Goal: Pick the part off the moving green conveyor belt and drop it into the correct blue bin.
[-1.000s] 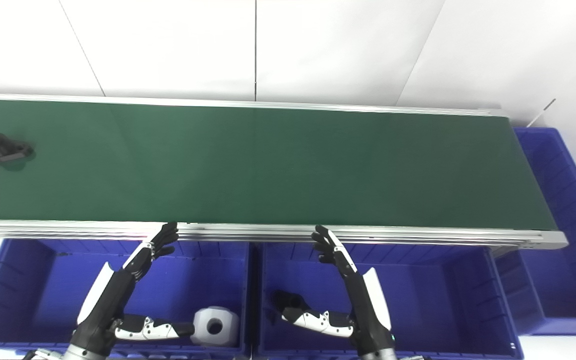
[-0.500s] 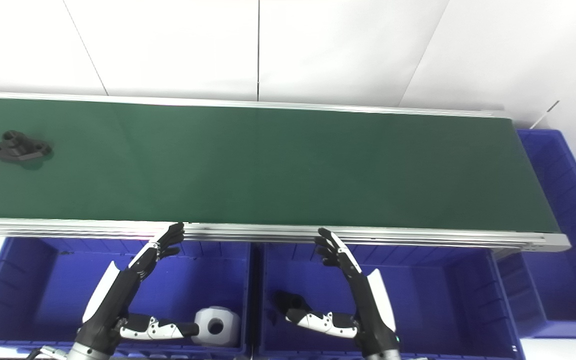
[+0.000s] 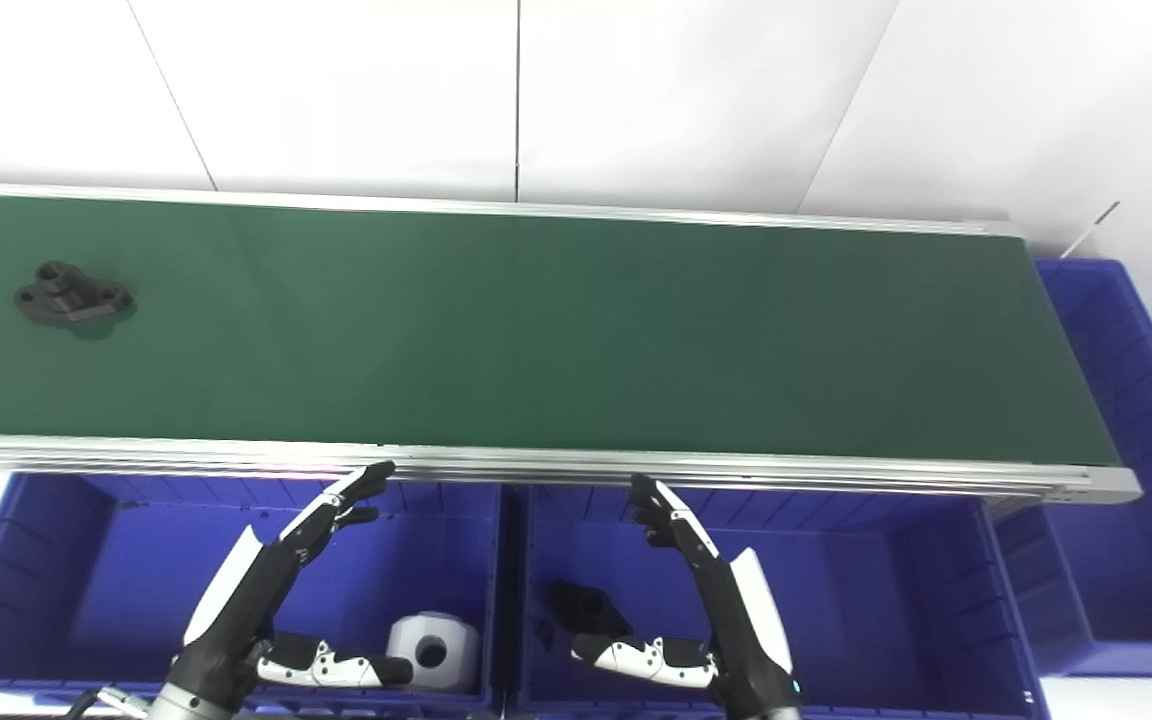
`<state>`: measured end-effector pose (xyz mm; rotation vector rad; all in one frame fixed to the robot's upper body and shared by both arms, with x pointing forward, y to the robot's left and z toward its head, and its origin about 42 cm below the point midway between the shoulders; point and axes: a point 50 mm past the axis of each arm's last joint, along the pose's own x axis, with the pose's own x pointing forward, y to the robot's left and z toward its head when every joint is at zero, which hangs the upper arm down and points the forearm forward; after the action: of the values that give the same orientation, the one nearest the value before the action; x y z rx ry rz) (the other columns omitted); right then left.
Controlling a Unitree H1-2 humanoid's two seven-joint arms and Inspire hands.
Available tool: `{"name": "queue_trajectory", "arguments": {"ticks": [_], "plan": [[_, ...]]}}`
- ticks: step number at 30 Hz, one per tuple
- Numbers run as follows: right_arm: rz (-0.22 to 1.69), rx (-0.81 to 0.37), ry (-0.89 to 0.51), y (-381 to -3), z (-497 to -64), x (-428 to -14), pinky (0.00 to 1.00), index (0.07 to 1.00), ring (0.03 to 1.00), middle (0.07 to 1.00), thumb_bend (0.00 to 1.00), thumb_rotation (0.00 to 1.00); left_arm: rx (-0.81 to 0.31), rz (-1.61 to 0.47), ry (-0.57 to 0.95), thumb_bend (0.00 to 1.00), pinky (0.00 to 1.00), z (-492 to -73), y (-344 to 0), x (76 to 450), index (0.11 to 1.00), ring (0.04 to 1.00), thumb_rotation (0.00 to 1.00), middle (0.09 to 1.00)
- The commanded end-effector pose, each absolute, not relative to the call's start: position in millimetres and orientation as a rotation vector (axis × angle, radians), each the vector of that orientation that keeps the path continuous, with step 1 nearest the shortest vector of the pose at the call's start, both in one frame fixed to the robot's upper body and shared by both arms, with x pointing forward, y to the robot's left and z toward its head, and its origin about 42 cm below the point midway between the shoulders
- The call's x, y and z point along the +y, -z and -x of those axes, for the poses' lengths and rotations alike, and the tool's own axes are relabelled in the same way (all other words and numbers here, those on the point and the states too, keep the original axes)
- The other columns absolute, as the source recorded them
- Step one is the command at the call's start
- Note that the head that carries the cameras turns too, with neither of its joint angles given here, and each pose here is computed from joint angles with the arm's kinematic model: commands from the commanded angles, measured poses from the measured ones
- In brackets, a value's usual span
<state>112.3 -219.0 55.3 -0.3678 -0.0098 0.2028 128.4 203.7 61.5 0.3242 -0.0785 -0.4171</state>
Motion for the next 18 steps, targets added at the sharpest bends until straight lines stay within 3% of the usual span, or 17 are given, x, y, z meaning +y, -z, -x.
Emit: {"name": "queue_trajectory", "arguments": {"ticks": [1, 18], "plan": [[0.384, -0.030, -0.198, -63.0, -114.2, -219.0, 0.76, 0.904, 0.821, 0.865, 0.88, 0.33, -0.094, -0.315, 0.420, 0.85, 0.84, -131.3, -68.3, 205.6, 0.904, 0.915, 0.25, 0.934], [0.385, -0.026, -0.202, -62.2, -116.8, -216.2, 0.78, 0.908, 0.830, 0.872, 0.89, 0.35, -0.055, -0.286, 0.428, 0.85, 0.82, -133.5, -67.2, 208.7, 0.908, 0.899, 0.22, 0.931]]}}
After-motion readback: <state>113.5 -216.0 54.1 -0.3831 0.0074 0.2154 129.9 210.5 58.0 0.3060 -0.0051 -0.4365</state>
